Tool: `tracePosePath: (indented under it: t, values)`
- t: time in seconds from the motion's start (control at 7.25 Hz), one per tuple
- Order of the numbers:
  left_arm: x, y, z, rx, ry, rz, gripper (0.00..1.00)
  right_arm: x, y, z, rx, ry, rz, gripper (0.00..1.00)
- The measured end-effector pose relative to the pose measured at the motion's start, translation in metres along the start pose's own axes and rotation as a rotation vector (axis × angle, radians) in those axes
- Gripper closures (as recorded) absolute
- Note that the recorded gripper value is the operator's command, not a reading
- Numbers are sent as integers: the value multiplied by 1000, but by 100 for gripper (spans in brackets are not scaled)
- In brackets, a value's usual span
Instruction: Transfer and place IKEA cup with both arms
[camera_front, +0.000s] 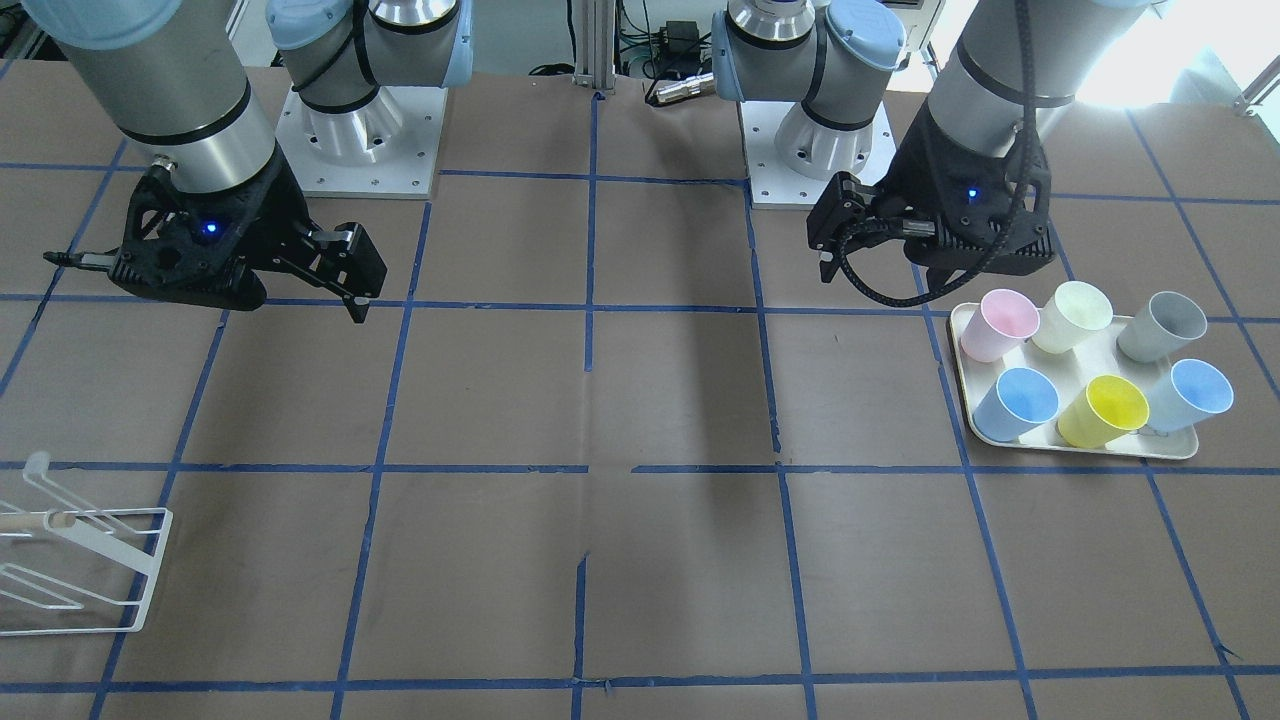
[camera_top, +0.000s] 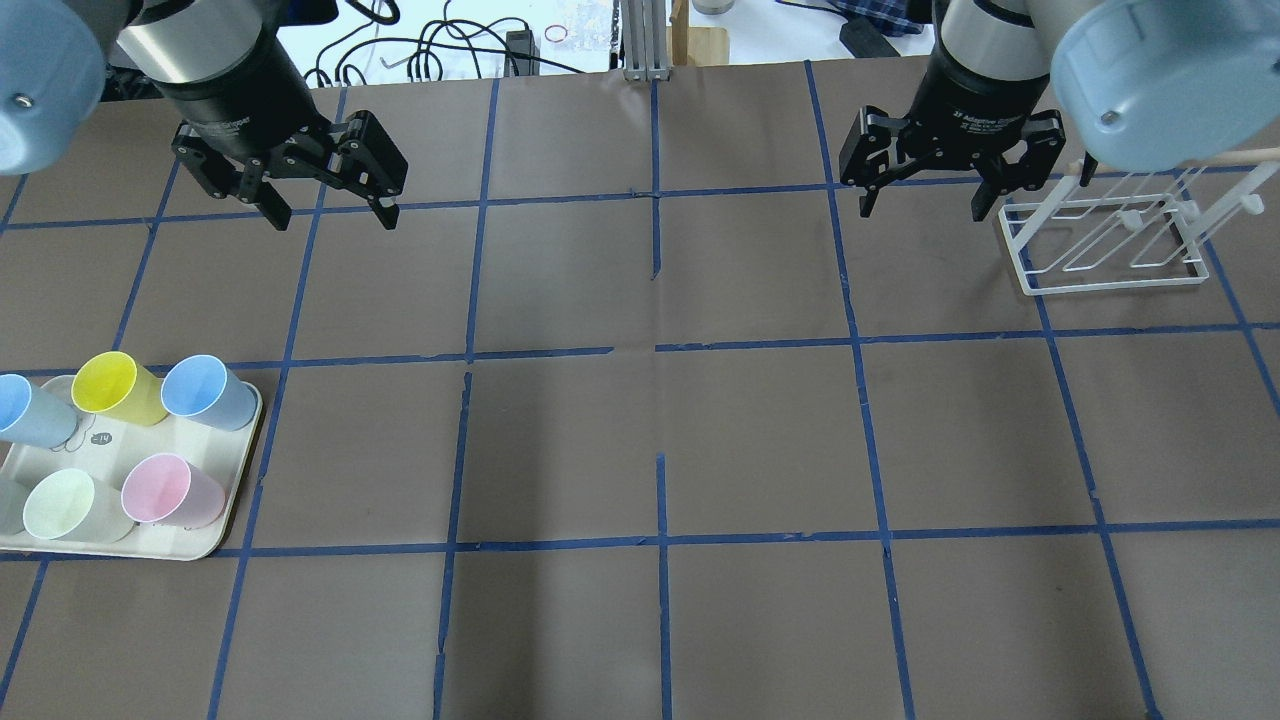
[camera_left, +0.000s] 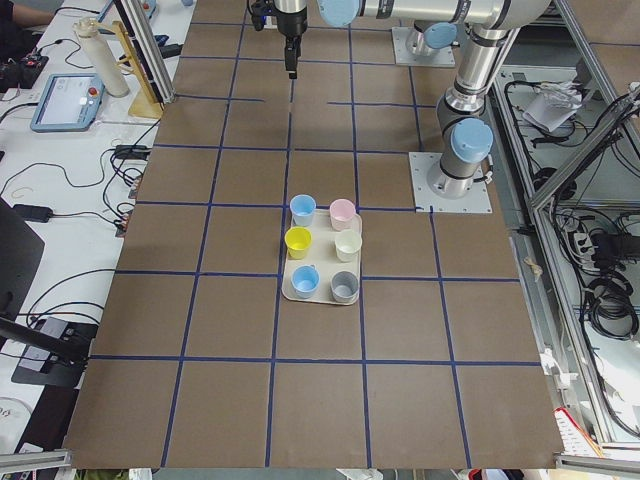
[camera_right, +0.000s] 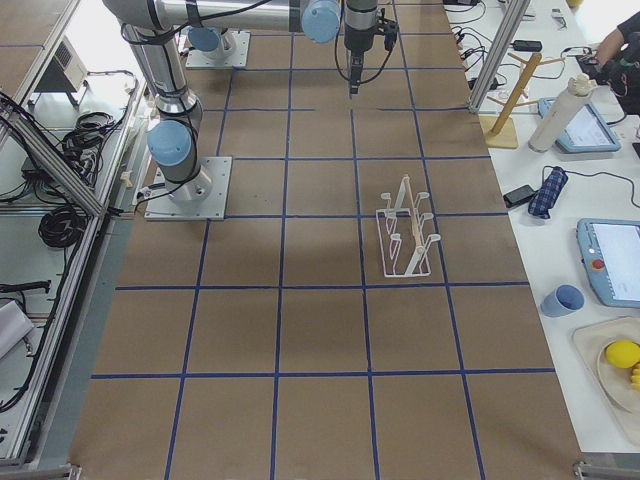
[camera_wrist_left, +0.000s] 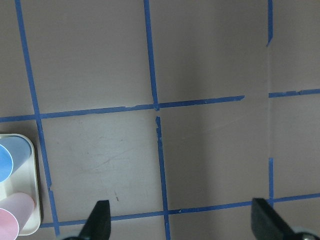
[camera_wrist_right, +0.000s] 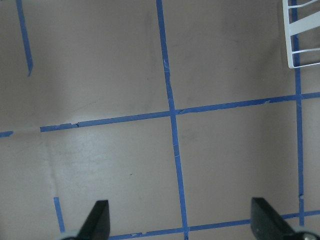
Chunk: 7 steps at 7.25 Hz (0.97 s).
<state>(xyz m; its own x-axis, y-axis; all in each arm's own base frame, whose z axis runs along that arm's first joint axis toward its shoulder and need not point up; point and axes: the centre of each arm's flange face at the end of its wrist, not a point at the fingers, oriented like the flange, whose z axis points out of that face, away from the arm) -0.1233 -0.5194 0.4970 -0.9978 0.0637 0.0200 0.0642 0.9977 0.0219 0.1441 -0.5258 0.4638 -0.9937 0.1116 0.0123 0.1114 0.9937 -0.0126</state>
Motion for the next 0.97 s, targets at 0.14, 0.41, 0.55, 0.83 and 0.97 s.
tracePosePath:
  t: [0.14, 0.41, 0.55, 0.83, 0.97]
  values:
    - [-1, 0, 2, -4, -6, -4, 0, 0, 0, 0, -1, -1, 0, 0]
    - [-1, 0, 3, -7, -13, 0, 0, -1, 0, 0, -1, -3, -1, 0]
    - [-2, 0, 3, -6, -17, 4, 0, -1, 0, 0, 0, -3, -2, 0]
    - [-2, 0, 1, -2, -19, 2, 0, -1, 0, 0, -1, -3, -3, 0]
    - [-2, 0, 1, 1, -20, 3, 0, -1, 0, 0, 0, -2, -3, 0]
